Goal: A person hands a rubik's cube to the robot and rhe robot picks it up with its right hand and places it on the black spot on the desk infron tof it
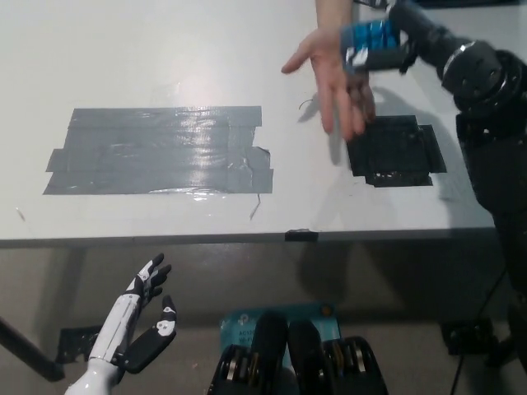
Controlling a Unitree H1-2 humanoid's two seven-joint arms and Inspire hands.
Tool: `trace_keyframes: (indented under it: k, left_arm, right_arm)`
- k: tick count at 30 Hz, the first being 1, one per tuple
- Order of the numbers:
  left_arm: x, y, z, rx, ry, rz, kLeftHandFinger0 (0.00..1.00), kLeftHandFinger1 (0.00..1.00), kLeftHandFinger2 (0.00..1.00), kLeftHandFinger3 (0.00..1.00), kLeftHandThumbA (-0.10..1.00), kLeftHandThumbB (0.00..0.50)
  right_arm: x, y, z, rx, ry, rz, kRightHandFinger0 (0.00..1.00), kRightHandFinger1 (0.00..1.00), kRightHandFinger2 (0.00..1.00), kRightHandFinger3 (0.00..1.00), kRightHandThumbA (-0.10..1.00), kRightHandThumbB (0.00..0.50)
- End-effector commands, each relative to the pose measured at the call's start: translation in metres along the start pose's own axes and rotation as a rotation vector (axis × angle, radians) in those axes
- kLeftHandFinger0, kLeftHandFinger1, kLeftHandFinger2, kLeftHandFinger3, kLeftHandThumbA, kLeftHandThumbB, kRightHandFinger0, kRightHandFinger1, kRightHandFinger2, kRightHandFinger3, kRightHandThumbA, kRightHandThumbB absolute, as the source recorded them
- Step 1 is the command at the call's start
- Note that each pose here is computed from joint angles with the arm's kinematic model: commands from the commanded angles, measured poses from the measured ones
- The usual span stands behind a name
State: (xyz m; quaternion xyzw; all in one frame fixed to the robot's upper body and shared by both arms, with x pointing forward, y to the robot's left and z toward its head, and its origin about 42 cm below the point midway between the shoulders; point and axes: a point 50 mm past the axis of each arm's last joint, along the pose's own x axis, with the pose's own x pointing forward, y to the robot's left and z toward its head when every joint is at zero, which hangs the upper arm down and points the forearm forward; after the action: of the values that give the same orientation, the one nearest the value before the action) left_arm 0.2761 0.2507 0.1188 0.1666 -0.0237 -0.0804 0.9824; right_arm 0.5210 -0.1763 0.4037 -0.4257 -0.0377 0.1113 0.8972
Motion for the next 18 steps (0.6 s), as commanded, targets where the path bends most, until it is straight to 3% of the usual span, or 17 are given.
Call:
trace_keyframes:
  k: [1, 2, 4, 6, 7, 8, 9, 12, 16, 18]
  left_arm:
    - [0.001, 0.003, 0.007, 0.007, -0.03, -0.012, 1.0, 0.98, 0.98, 1.0, 0.17, 0.157]
    - [0.002, 0.003, 0.008, 0.007, -0.031, -0.011, 1.0, 0.97, 0.97, 1.0, 0.16, 0.156]
    - [0.002, 0.003, 0.008, 0.006, -0.035, -0.01, 1.0, 0.97, 0.97, 1.0, 0.14, 0.15]
    - [0.002, 0.004, 0.008, 0.009, -0.032, -0.009, 1.0, 0.97, 0.98, 1.0, 0.14, 0.152]
    - [0.002, 0.004, 0.008, 0.007, -0.027, -0.008, 1.0, 0.98, 0.98, 1.0, 0.15, 0.156]
    - [0.001, 0.004, 0.007, 0.012, -0.026, -0.009, 1.0, 0.97, 0.98, 1.0, 0.15, 0.151]
    - [0.001, 0.004, 0.006, 0.02, -0.029, -0.01, 1.0, 0.97, 0.98, 1.0, 0.15, 0.15]
    - [-0.002, 0.006, 0.004, 0.016, -0.025, -0.011, 1.0, 0.97, 0.98, 1.0, 0.16, 0.147]
    - [-0.004, 0.006, 0.004, 0.016, -0.02, -0.002, 1.0, 0.96, 0.97, 1.0, 0.19, 0.154]
    - [-0.004, 0.006, 0.004, 0.011, -0.02, 0.0, 1.0, 0.96, 0.96, 1.0, 0.17, 0.147]
  right_arm:
    - [-0.021, -0.063, 0.059, 0.016, -0.178, -0.244, 0.25, 0.68, 0.99, 1.0, -0.1, 0.145]
    - [-0.024, -0.069, 0.062, 0.013, -0.182, -0.258, 0.3, 0.74, 1.0, 1.0, -0.1, 0.135]
    - [-0.029, -0.081, 0.067, 0.012, -0.186, -0.275, 0.31, 0.64, 0.88, 1.0, -0.1, 0.154]
    - [-0.031, -0.086, 0.066, 0.008, -0.183, -0.281, 0.15, 0.44, 0.75, 1.0, -0.1, 0.178]
    - [-0.031, -0.089, 0.062, 0.007, -0.179, -0.283, 0.06, 0.44, 0.86, 1.0, -0.1, 0.187]
    - [-0.031, -0.089, 0.057, 0.008, -0.17, -0.282, 0.05, 0.5, 0.93, 1.0, -0.1, 0.175]
    - [-0.03, -0.089, 0.048, 0.008, -0.153, -0.277, 0.04, 0.53, 0.92, 1.0, -0.1, 0.173]
    - [-0.023, -0.08, 0.022, -0.029, -0.072, -0.254, 0.14, 0.69, 1.0, 1.0, -0.1, 0.175]
    - [-0.013, -0.062, -0.013, 0.017, 0.012, -0.226, 0.18, 0.7, 1.0, 1.0, -0.1, 0.187]
    - [-0.005, -0.051, -0.036, 0.061, 0.073, -0.191, 0.22, 0.71, 1.0, 0.99, -0.1, 0.219]
